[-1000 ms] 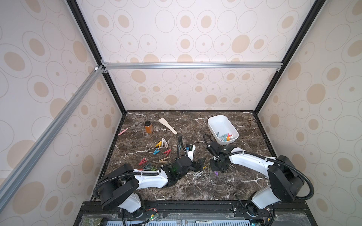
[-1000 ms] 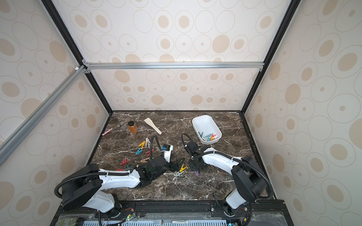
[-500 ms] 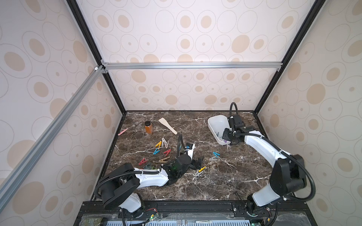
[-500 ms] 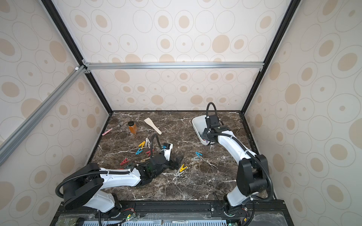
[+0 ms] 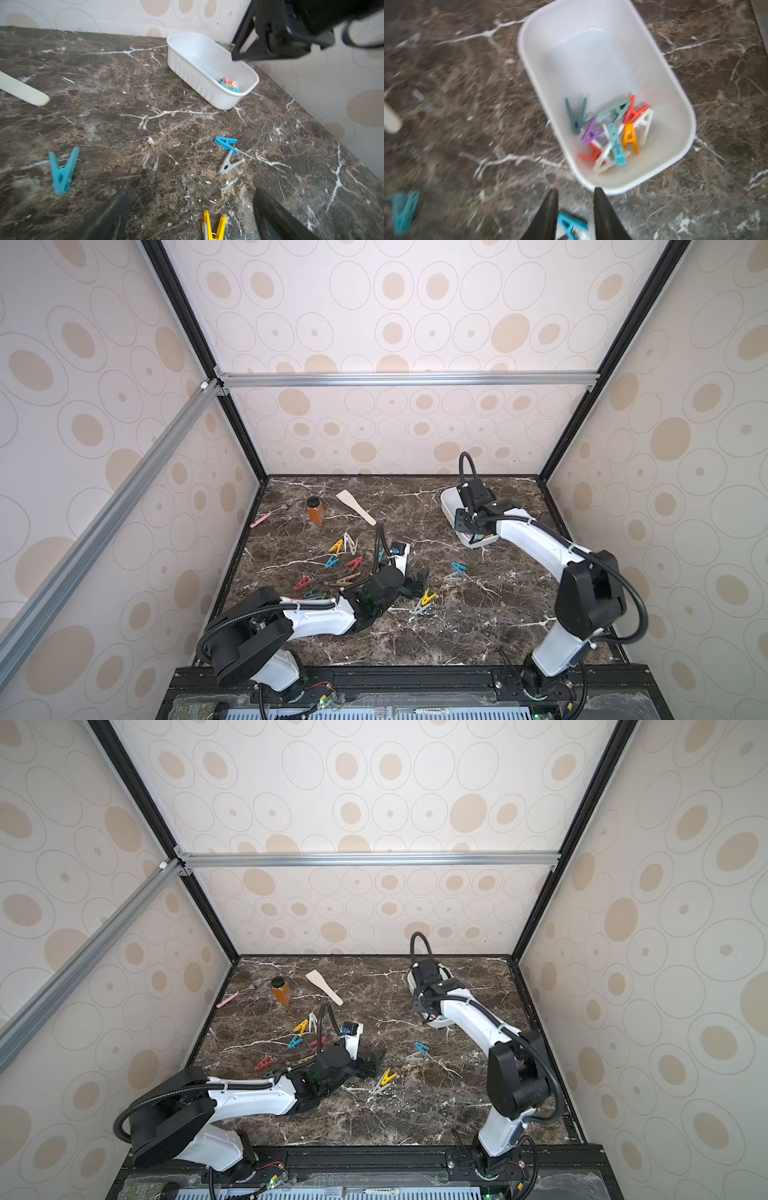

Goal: Put the clothespins into the storage box
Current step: Place the clothespin in the storage box, then move the clothespin to the center of the board.

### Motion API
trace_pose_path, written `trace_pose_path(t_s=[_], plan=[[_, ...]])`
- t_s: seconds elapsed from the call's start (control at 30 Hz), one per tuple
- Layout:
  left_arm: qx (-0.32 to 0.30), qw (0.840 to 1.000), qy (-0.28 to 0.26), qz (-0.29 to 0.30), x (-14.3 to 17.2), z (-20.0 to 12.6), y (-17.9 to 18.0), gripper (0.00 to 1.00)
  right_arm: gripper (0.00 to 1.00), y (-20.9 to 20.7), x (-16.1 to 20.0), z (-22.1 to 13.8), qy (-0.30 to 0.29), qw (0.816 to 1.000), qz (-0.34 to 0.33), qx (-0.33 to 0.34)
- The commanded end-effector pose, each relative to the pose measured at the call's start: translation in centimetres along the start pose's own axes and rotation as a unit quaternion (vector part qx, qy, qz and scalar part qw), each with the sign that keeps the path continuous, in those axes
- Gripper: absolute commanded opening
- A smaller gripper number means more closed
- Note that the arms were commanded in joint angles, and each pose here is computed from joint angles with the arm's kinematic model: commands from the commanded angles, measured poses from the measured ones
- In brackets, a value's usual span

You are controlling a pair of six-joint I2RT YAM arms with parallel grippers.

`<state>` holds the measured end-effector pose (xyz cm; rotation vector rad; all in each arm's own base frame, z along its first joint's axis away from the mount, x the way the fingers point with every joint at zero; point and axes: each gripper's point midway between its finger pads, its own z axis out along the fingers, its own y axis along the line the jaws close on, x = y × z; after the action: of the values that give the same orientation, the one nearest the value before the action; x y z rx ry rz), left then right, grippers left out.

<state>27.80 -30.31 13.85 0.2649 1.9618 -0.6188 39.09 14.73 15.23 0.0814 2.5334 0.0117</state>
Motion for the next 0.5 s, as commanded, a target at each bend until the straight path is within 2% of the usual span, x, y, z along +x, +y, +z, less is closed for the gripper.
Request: trace_pose_path(t_s=[0.0,0.07,0.13,0.3,0.47], plan=[[-0.044,0.999,-0.015,-0.015,-0.8,-1.4,2.3,0.93,0.34,1.8,5.9,-0.9,0.053,0.997,-0.056,-0.018],[-0.037,0.999,-0.019,-0.019,-0.7,-1.9,2.4,0.93,0.37,3.2,8.8,-0.5,0.094,0.992,-0.075,-0.04],[-0.02,0.999,-0.019,-0.026,-0.6,-2.1,1.8,0.92,0.39,3.6,10.3,0.5,0.118,0.988,-0.091,-0.039],[0.018,1.0,-0.001,0.006,0.5,-1.3,-1.7,0.93,0.41,3.1,10.9,2.7,0.145,0.982,-0.117,-0.005],[0.055,0.998,0.014,0.0,2.1,-0.5,-4.3,0.93,0.41,0.7,11.8,4.7,0.166,0.982,-0.089,0.013]])
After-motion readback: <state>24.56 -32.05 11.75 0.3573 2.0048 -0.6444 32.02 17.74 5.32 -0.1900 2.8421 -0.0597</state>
